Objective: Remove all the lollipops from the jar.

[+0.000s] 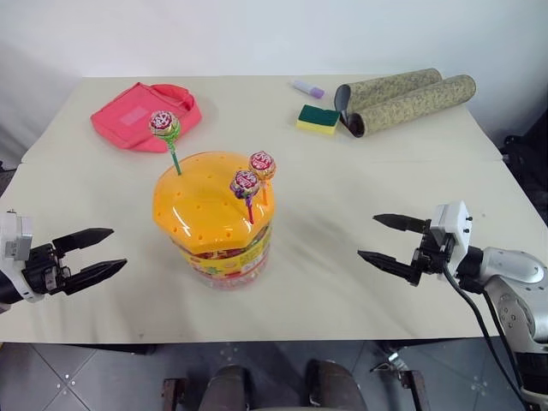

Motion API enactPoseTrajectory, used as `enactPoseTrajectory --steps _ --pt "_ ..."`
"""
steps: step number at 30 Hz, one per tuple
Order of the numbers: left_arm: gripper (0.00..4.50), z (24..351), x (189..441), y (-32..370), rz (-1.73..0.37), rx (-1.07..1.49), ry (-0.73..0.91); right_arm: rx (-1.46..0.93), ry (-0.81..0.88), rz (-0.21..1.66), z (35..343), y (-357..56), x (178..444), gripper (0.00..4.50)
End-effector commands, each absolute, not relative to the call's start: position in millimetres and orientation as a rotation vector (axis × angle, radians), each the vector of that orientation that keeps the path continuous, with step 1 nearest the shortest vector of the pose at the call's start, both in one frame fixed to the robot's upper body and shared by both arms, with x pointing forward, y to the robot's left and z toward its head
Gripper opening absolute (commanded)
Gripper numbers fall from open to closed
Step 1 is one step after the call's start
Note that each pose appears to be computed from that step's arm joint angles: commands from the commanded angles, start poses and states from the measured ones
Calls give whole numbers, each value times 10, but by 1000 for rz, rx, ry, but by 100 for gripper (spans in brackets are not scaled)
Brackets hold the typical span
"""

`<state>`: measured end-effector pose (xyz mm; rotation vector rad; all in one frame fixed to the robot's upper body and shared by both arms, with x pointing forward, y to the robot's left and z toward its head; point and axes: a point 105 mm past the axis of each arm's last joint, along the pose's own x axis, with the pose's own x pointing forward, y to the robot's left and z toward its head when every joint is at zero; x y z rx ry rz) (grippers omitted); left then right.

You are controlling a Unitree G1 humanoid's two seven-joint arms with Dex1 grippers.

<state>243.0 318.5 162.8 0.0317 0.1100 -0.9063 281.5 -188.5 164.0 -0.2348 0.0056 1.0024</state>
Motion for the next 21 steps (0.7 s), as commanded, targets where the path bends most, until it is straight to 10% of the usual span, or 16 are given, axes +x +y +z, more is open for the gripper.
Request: enactPoseTrajectory --steps 1,11,21 --pt "450 1763 2379 3206 -919 63 84 -254 -19 1005 1735 -1894 2818 448" --pt "450 1865 2460 3301 -741 -10 156 -245 -19 1025 1748 -1857 2843 448" --pt "450 2811 2501 2812 -1036 266 -76 -266 -54 1093 2078 -1887 2712 448"
